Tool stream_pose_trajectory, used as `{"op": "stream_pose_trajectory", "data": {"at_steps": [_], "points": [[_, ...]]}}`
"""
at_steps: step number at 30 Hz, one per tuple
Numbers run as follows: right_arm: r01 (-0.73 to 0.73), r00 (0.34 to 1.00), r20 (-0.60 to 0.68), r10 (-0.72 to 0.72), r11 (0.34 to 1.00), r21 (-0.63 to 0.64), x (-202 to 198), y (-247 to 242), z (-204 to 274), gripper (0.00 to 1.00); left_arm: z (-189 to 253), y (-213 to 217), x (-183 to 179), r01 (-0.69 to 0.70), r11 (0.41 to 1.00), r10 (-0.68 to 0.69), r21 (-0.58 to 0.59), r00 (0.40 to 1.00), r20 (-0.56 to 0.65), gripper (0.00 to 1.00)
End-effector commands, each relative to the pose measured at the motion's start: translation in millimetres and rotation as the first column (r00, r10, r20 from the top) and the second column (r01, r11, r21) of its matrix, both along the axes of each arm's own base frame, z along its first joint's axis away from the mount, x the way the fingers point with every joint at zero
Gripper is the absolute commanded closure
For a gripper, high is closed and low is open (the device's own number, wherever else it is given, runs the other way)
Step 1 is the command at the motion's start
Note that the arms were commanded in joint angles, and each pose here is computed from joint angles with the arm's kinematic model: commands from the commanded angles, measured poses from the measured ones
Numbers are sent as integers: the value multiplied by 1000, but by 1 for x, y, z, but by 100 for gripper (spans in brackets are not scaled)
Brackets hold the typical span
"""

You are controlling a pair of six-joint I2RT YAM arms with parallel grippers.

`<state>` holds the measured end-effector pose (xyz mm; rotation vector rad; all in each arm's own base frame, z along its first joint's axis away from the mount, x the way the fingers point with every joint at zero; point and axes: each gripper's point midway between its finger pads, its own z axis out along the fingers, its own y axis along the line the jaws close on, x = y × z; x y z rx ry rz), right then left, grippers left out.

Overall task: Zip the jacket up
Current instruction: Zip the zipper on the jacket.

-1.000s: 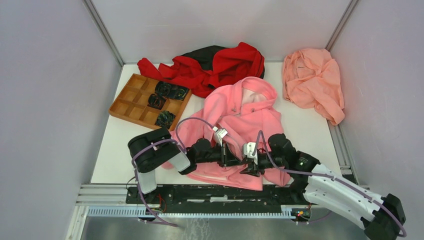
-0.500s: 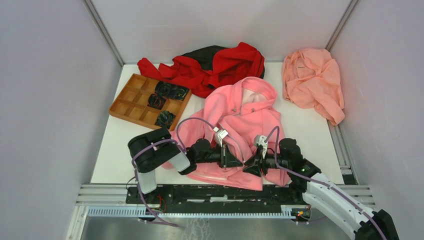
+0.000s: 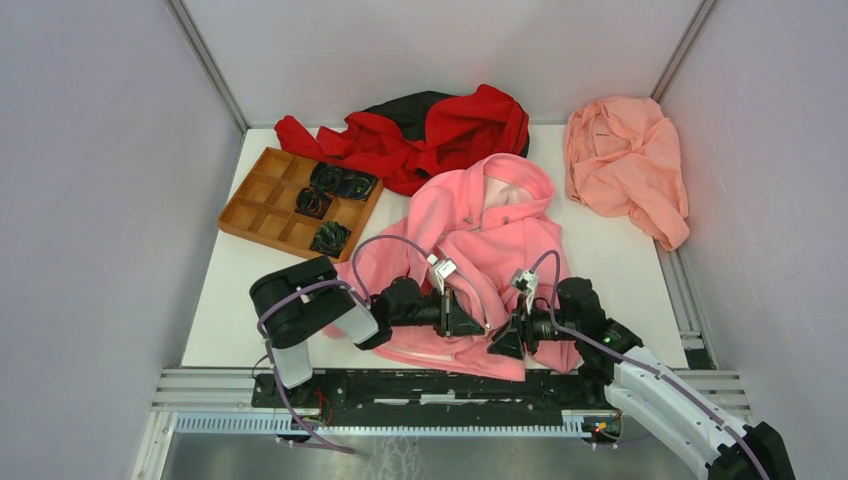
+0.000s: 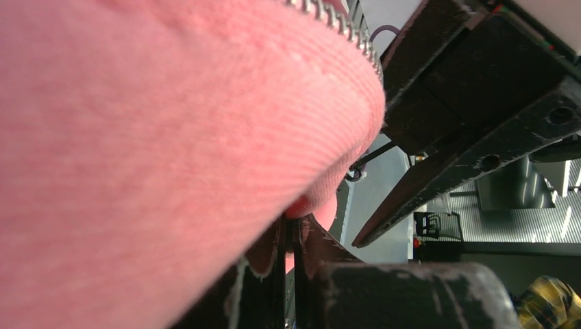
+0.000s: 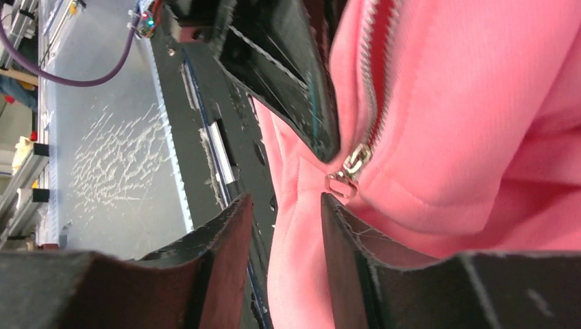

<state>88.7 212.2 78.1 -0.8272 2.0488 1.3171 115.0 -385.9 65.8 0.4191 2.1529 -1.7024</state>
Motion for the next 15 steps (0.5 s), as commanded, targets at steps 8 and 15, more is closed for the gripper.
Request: {"op": "stream_pose_trajectory", "data": {"at_steps": [8, 15], "points": [[153, 968, -197, -156, 988, -31, 6, -4, -11, 47, 8, 0, -13, 57, 998, -57, -7, 998, -22, 98], [187, 956, -231, -182, 982, 0, 12, 0, -13, 46, 11, -1, -15, 71, 997, -71, -15, 997, -20, 98]]}}
